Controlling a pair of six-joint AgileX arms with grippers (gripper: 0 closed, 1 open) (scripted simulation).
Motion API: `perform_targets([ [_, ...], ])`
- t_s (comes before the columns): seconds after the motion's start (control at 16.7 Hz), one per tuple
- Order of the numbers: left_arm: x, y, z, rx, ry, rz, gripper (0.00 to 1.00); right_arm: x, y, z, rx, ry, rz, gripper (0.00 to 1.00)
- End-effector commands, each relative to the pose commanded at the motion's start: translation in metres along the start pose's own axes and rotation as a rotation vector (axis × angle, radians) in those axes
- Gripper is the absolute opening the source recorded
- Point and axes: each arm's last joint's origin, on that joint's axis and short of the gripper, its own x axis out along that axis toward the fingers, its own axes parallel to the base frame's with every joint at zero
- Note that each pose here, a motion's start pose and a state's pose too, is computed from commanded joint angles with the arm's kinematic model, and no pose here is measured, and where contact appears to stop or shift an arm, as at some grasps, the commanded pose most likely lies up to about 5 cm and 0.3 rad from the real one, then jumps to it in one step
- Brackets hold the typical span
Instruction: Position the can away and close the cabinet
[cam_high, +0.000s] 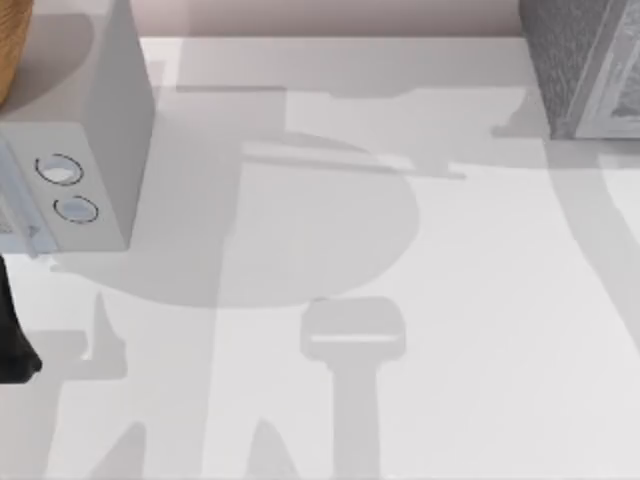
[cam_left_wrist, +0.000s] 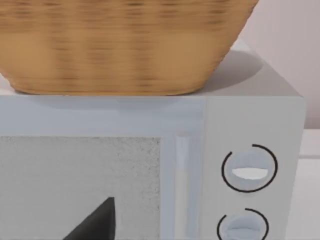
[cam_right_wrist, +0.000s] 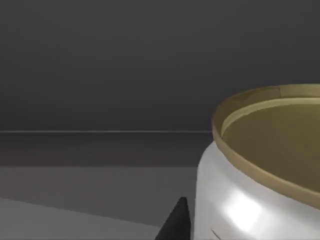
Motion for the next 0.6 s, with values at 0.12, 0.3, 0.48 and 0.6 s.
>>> perform_targets([
  [0.12,0.0,0.0,0.0,0.0,0.0,0.0,1.0,0.0066,0.0027,0.0038,-0.001,0.002,0.002,0.0],
  [0.3,0.0,0.0,0.0,0.0,0.0,0.0,1.0,0.008,0.0032,0.0045,-0.001,0.002,0.002,0.0],
  [0.48,0.0,0.0,0.0,0.0,0.0,0.0,1.0,0.0076,0.0021,0.0041,0.001,0.002,-0.001,0.0],
  [0.6,0.0,0.0,0.0,0.0,0.0,0.0,1.0,0.0075,0.0013,0.0063,0.002,-0.005,-0.006,0.0],
])
